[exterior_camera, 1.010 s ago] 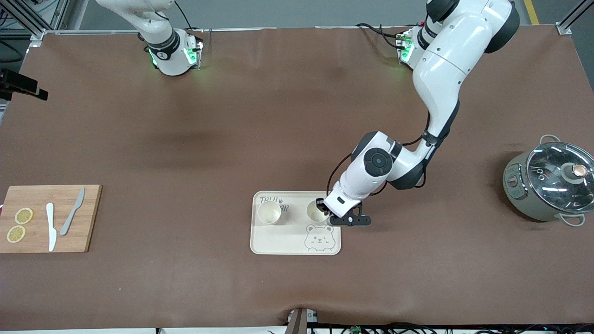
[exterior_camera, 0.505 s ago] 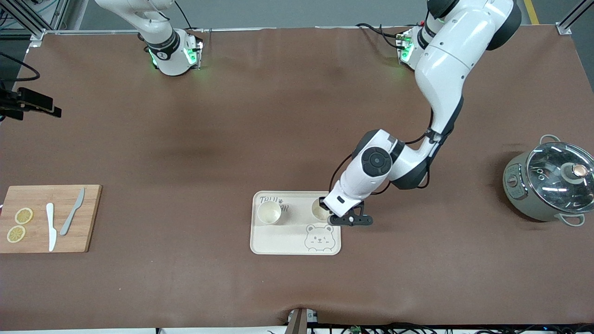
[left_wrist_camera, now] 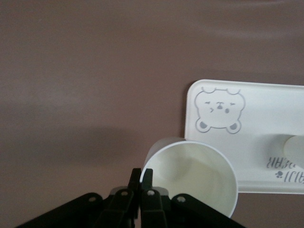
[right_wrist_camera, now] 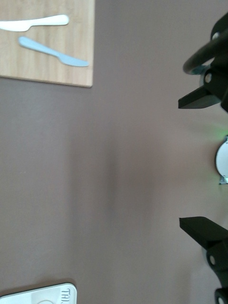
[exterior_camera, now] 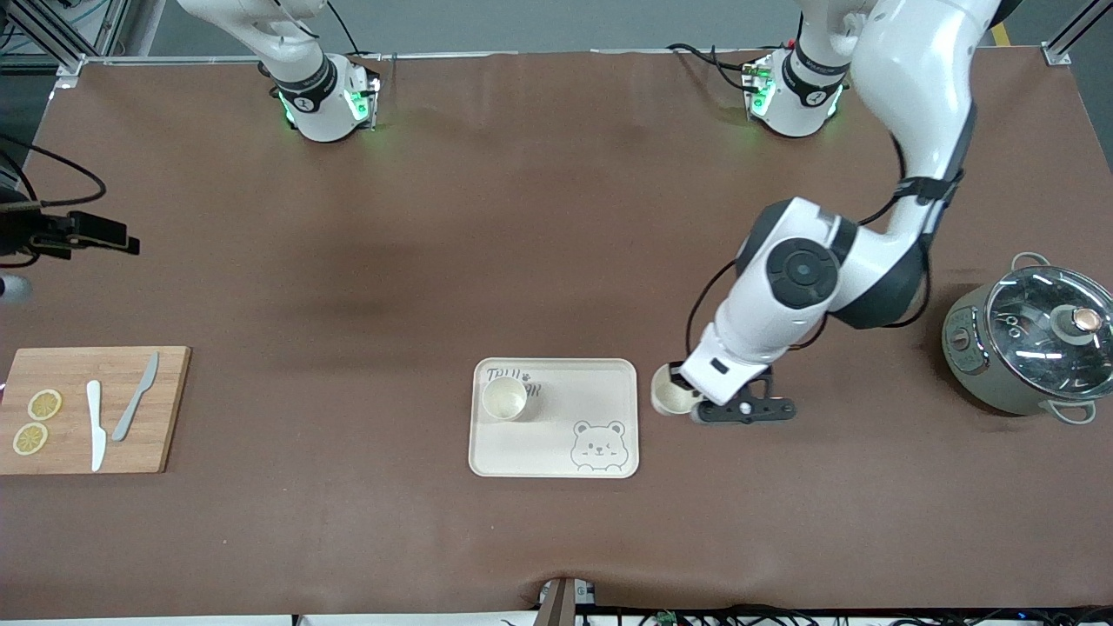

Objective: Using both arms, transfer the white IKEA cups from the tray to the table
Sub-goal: 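Carry the cup with the left gripper while the right gripper reaches out, then set the cup down with the left gripper while the right gripper grasps the other cup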

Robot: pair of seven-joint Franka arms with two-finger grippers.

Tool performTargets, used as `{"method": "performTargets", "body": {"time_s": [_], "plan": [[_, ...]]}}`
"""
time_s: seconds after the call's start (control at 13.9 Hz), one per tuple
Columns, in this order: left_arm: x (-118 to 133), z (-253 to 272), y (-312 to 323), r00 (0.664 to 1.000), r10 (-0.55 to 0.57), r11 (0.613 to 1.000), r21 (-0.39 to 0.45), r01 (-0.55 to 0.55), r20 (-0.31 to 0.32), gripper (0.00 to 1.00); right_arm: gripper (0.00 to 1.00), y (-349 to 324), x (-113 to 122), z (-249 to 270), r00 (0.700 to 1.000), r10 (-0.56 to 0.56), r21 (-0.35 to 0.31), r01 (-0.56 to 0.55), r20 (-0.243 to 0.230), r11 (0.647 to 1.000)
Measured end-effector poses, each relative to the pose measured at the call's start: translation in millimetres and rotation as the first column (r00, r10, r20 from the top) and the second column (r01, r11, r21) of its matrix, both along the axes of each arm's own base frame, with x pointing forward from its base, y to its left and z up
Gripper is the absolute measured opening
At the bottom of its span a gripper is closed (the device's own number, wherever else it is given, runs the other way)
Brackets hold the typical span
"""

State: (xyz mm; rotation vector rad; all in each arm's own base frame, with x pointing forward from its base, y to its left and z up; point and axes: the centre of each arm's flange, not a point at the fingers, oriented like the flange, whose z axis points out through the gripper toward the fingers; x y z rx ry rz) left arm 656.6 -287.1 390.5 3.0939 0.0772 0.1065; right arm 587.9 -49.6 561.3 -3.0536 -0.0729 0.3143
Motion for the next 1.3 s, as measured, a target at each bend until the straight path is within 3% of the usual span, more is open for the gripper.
{"method": "performTargets", "body": {"time_s": [0.22,0.43,0.65,0.94,1.15,1.3], "plan": [[-10,4,29,0.994,0.033,0.997,0.077,-0.025,-0.104,0.03,1.0,28,34,-59,0.999,0.039,-0.012,-0.039,-0.004,0.999],[-17,-1,91,0.981,0.108,0.985,0.153,-0.083,-0.161,0.03,1.0,51,60,-111,0.999,0.052,0.017,-0.053,0.005,0.998],[-33,-27,162,0.961,0.185,0.968,0.206,-0.142,-0.206,0.03,1.0,68,78,-144,0.999,-0.025,0.059,0.023,0.036,0.998],[-56,-73,220,0.949,0.25,0.958,0.194,-0.213,-0.194,0.03,1.0,146,90,-185,0.97,-0.242,0.058,0.24,0.024,0.969],[-61,-103,245,0.955,0.273,0.957,0.131,-0.258,-0.114,0.03,1.0,230,85,-226,0.935,-0.354,0.019,0.353,0.015,0.935],[-64,-119,246,0.957,0.273,0.959,0.108,-0.263,-0.097,0.03,1.0,264,83,-246,0.908,-0.419,0.03,0.419,0.001,0.908]]}}
